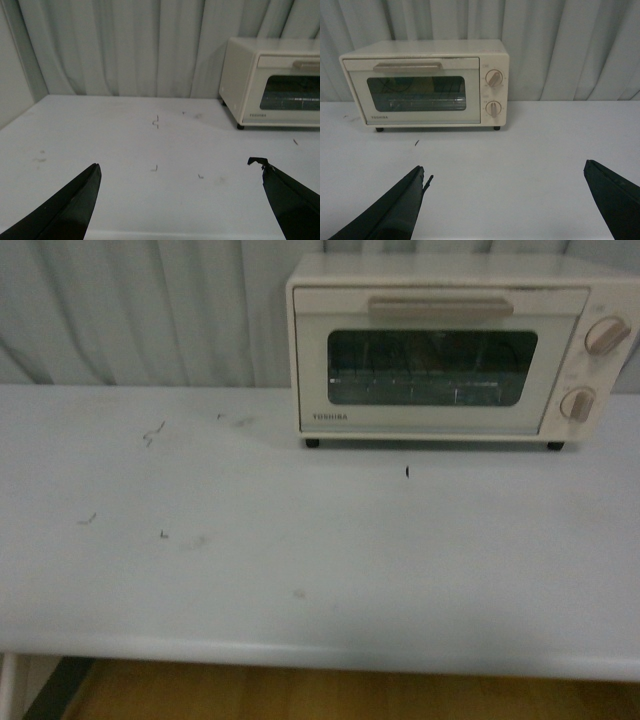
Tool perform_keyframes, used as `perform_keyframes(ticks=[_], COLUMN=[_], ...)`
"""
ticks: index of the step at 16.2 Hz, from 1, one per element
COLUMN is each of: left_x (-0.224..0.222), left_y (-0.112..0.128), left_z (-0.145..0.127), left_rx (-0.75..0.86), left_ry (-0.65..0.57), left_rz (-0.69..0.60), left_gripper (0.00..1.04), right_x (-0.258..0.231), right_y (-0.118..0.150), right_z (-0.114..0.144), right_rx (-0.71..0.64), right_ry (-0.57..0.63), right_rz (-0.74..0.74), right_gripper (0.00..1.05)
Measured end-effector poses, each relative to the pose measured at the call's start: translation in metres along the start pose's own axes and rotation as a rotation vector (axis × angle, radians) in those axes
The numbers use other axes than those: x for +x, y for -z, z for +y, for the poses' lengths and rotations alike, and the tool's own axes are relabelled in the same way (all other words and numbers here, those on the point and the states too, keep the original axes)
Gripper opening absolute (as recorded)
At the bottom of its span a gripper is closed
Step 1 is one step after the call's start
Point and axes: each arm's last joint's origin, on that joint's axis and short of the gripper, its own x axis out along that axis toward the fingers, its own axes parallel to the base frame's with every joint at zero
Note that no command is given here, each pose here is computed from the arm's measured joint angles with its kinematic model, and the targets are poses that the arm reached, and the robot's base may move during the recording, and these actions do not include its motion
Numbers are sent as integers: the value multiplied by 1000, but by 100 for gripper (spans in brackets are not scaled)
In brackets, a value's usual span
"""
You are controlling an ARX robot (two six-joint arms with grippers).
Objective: Open oven
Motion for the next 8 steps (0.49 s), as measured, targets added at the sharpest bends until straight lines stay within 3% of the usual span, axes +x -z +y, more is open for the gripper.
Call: perform_keyframes(ticks=[8], left_x=[0], left_y=[0], left_z=[0], left_rx=[0], left_ry=[0], left_rz=[0], left_gripper=[98], right_x=[0], right_y=[0], right_z=[0], right_rx=[0], right_ry=[1], right_rz=[0], right_gripper=[98])
